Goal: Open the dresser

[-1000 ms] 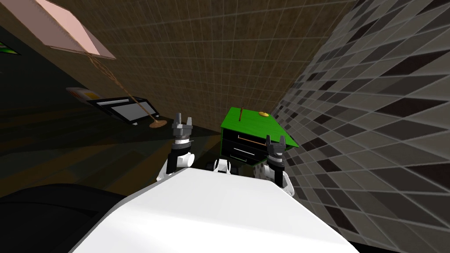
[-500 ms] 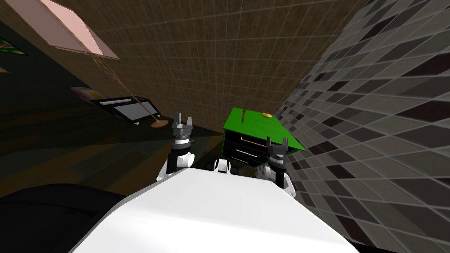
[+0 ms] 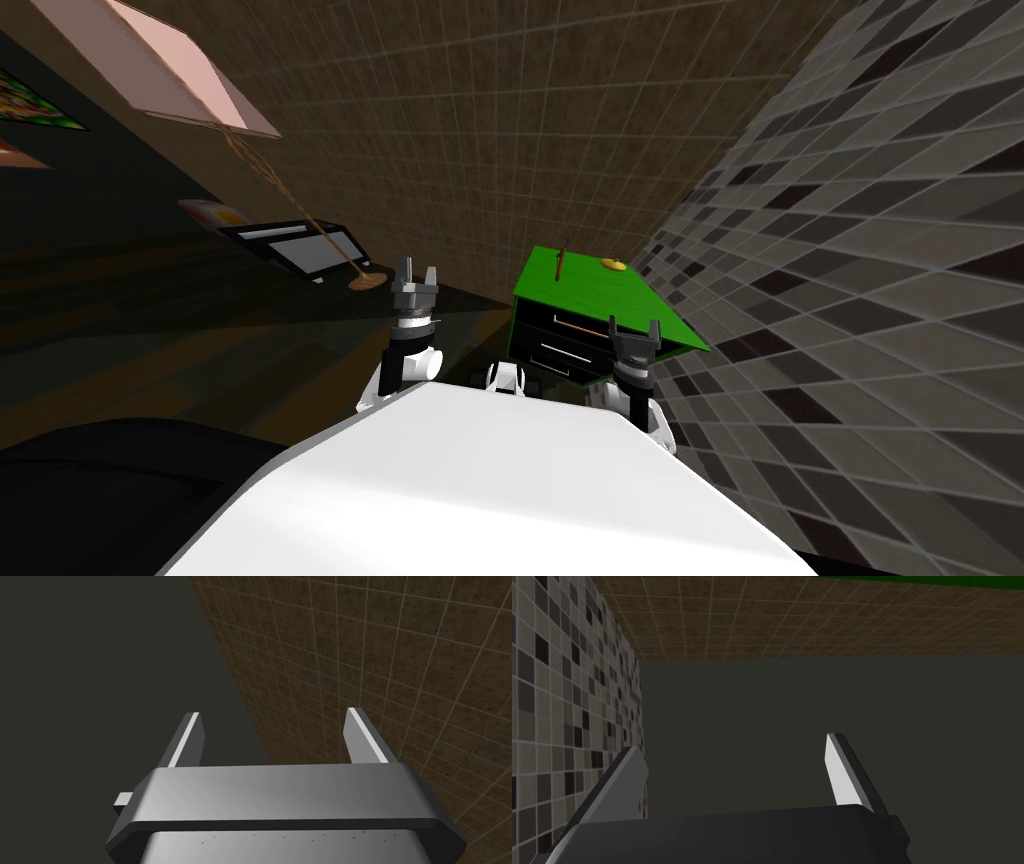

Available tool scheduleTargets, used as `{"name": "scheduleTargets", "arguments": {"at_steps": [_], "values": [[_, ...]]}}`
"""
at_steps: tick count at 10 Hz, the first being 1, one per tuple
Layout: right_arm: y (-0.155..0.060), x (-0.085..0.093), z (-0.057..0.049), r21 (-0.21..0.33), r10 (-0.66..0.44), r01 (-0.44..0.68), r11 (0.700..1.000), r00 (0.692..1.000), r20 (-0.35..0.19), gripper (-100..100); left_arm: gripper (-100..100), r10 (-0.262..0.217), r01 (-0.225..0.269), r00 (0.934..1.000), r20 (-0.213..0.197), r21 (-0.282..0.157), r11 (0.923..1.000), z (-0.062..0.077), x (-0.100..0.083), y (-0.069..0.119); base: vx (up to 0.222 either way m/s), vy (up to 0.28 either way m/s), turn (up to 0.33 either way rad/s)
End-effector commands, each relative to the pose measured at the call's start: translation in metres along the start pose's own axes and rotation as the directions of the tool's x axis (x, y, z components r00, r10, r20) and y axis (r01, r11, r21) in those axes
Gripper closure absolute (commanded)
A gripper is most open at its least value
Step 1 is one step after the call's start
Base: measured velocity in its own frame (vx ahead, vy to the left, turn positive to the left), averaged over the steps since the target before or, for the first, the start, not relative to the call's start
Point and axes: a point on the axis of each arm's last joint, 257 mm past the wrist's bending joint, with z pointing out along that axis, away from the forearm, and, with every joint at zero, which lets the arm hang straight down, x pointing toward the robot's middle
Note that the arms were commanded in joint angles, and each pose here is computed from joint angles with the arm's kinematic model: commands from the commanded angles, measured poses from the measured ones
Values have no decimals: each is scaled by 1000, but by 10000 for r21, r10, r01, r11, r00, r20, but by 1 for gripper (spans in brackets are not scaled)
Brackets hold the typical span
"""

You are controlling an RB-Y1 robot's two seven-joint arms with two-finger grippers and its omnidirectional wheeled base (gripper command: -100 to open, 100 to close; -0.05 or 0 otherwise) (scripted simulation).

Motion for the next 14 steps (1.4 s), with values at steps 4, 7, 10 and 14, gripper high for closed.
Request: {"name": "scheduleTargets", "arguments": {"at_steps": [4, 7, 10, 14], "values": [[-14, 11, -17, 105, -1827, 1831, 9830, 9828, -258, -100, 0, 0, 0, 10000, 0, 0, 10000, 0, 0, 0, 25, 28, 31], [-24, 18, -30, 140, -2847, 2856, 9582, 9574, -485, -100, 0, 0, 0, 10000, 0, 0, 10000, 0, 0, 0, 27, 37, 37], [-33, 24, -44, 137, -3827, 3846, 9230, 9209, -741, -100, 0, 0, 0, 10000, 0, 0, 10000, 0, 0, 0, 35, 35, 49], [-43, 31, -58, 75, -4874, 4906, 8714, 8672, -1023, -100, 0, -1, 1, 10000, 0, 1, 10000, 0, 0, 0, 18, 24, 32]]}}
